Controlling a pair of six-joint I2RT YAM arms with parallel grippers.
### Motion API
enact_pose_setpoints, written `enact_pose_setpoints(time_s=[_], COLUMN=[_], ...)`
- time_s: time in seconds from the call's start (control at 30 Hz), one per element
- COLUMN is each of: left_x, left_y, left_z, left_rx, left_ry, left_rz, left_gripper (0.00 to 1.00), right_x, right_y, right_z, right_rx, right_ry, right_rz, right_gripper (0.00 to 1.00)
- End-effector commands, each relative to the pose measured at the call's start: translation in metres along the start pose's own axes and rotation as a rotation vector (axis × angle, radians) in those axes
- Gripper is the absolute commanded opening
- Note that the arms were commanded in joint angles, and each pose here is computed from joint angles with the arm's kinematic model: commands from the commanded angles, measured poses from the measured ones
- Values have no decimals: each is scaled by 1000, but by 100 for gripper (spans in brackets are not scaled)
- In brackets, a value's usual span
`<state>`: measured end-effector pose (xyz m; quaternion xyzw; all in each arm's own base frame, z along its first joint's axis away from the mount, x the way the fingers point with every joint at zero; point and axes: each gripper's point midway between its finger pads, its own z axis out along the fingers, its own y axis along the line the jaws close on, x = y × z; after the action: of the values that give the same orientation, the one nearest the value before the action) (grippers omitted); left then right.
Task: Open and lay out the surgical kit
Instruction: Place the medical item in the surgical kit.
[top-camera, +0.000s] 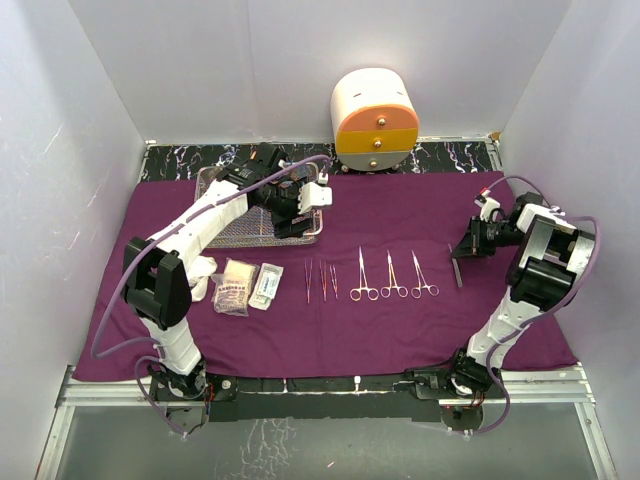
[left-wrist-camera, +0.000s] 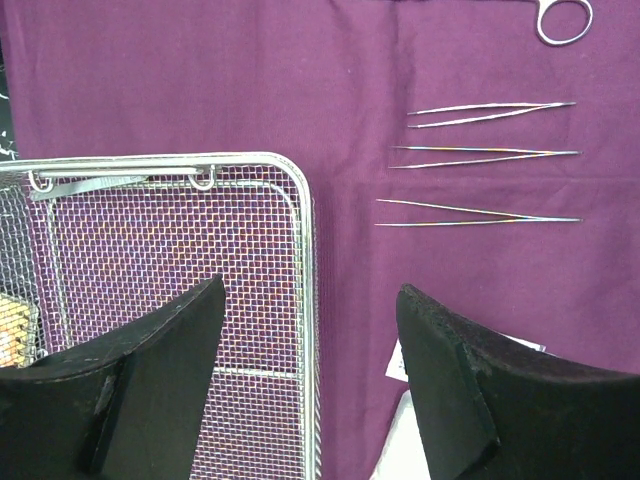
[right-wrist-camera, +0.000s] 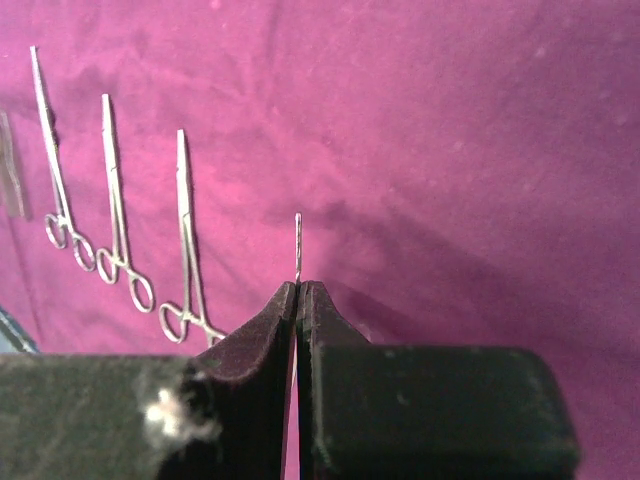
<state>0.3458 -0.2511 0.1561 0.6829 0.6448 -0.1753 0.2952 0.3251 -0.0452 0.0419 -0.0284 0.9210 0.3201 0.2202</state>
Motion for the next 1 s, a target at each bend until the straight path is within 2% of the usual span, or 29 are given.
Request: enact_pose_setpoints(time_s=[0.0,0.53,0.97], left_x=[-16,-11,-5], left_y=[-3,-4,2], left_z=[-19,-19,-21], left_rx=[-28,-30,-64], left_ry=[-54,-39,-24], left_rz=[5,0,-21], left_gripper=[68,68,69], right_x=[-25,-5,-4], right_y=[-14,-28,-25], right_z=[-7,4,-5], right_rx=[116,172,212], right_ry=[-91,-66,-71], right_rz=[-68,-2,-4], right_gripper=[0,9,17])
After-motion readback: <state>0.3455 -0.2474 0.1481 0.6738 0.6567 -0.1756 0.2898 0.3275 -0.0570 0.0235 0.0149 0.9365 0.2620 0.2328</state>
